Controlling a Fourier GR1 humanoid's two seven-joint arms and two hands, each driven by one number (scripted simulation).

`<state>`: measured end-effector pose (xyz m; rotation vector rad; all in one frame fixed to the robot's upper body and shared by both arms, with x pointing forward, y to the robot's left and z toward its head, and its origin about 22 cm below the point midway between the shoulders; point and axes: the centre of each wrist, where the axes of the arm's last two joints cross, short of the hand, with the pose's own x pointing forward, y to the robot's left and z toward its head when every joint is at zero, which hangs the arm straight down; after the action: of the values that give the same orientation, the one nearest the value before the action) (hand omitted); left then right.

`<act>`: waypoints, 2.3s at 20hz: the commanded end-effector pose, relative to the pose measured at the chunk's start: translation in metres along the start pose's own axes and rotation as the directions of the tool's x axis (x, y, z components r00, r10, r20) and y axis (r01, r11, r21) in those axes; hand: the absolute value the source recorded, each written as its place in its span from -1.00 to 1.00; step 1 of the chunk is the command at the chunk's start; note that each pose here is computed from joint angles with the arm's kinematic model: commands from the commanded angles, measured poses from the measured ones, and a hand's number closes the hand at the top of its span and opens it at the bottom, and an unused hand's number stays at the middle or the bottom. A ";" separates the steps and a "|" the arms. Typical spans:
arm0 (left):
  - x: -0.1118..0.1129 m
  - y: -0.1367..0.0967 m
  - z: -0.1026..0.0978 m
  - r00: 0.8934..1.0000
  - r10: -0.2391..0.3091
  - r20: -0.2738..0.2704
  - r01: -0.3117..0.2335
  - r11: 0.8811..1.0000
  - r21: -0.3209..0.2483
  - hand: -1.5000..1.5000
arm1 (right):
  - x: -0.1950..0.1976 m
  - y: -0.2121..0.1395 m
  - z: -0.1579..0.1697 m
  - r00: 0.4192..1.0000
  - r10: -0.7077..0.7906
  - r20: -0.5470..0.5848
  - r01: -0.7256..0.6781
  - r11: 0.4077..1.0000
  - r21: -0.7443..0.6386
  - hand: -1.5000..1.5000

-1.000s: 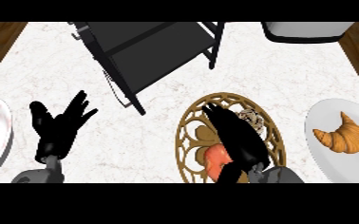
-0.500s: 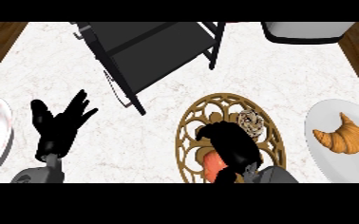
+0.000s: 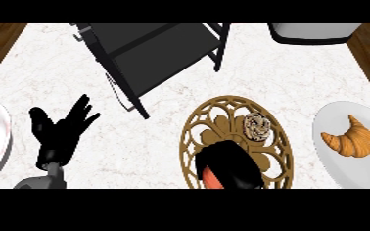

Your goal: Pick the squash from the placemat and place it in the tiered shelf

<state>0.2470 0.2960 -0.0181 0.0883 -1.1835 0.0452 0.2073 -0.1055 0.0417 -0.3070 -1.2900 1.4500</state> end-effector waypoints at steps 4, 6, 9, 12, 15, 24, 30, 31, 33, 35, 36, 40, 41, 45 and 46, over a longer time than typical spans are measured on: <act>0.011 -0.010 -0.008 0.998 -0.015 -0.058 0.015 1.000 -0.003 0.00 | 0.052 -0.001 -0.019 0.984 0.034 0.176 -0.035 0.999 0.003 1.00; -0.017 -0.008 0.001 0.997 -0.011 -0.070 0.010 1.000 -0.016 0.00 | 0.075 -0.012 -0.032 0.974 0.040 0.224 -0.053 0.997 0.052 1.00; 0.006 -0.008 -0.015 0.999 -0.007 -0.052 0.007 1.000 -0.008 0.00 | 0.095 -0.018 -0.020 0.949 -0.065 0.307 0.063 0.998 0.017 1.00; -0.021 -0.010 -0.001 0.998 -0.015 -0.064 0.015 1.000 0.006 0.00 | 0.110 -0.048 0.012 0.928 -0.046 0.370 0.091 0.990 -0.106 1.00; -0.006 0.004 -0.007 0.997 0.010 -0.077 -0.010 1.000 0.006 0.00 | 0.122 -0.095 0.033 0.917 -0.022 0.397 0.129 0.961 -0.246 1.00; -0.015 -0.004 0.003 0.997 -0.006 -0.080 0.006 1.000 0.009 0.00 | 0.153 -0.173 0.078 0.939 -0.064 0.338 0.212 0.882 -0.420 1.00; -0.012 -0.020 -0.003 0.997 -0.018 -0.071 0.017 1.000 -0.008 0.00 | 0.170 -0.238 0.068 0.938 -0.118 0.325 0.269 0.840 -0.471 1.00; -0.004 0.000 -0.002 0.998 -0.020 -0.059 0.021 1.000 0.008 0.00 | 0.172 -0.251 0.061 0.939 -0.130 0.317 0.276 0.835 -0.476 1.00; -0.007 -0.014 -0.004 0.997 -0.033 -0.068 0.033 0.999 0.002 0.00 | 0.176 -0.272 0.060 0.936 -0.125 0.329 0.280 0.832 -0.479 1.00; -0.005 0.013 0.001 0.998 -0.026 -0.062 0.027 1.000 0.009 0.00 | 0.166 -0.291 0.061 0.945 -0.138 0.296 0.281 0.806 -0.521 1.00; -0.004 0.000 -0.006 0.998 -0.011 -0.064 0.011 1.000 -0.006 0.00 | 0.183 -0.295 0.040 0.940 -0.143 0.311 0.291 0.814 -0.503 1.00; -0.009 -0.010 -0.004 0.998 -0.008 -0.066 0.008 1.000 -0.003 0.00 | 0.183 -0.324 0.030 0.950 -0.150 0.274 0.279 0.805 -0.524 1.00; -0.008 -0.015 0.002 0.998 -0.009 -0.061 0.008 1.000 -0.016 0.00 | 0.168 -0.337 0.027 0.952 -0.134 0.276 0.268 0.800 -0.536 1.00; -0.007 0.003 -0.003 0.998 -0.019 -0.054 0.018 1.000 -0.007 0.00 | 0.168 -0.348 0.000 0.952 -0.122 0.281 0.258 0.812 -0.523 1.00; -0.002 0.009 0.001 0.998 -0.009 -0.070 0.008 1.000 -0.008 0.00 | 0.145 -0.338 -0.005 0.955 -0.127 0.269 0.246 0.844 -0.477 1.00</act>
<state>0.2536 0.2918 -0.0127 0.0788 -1.1857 0.0296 0.3198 -0.0471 0.3898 -0.3692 -1.8685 0.9377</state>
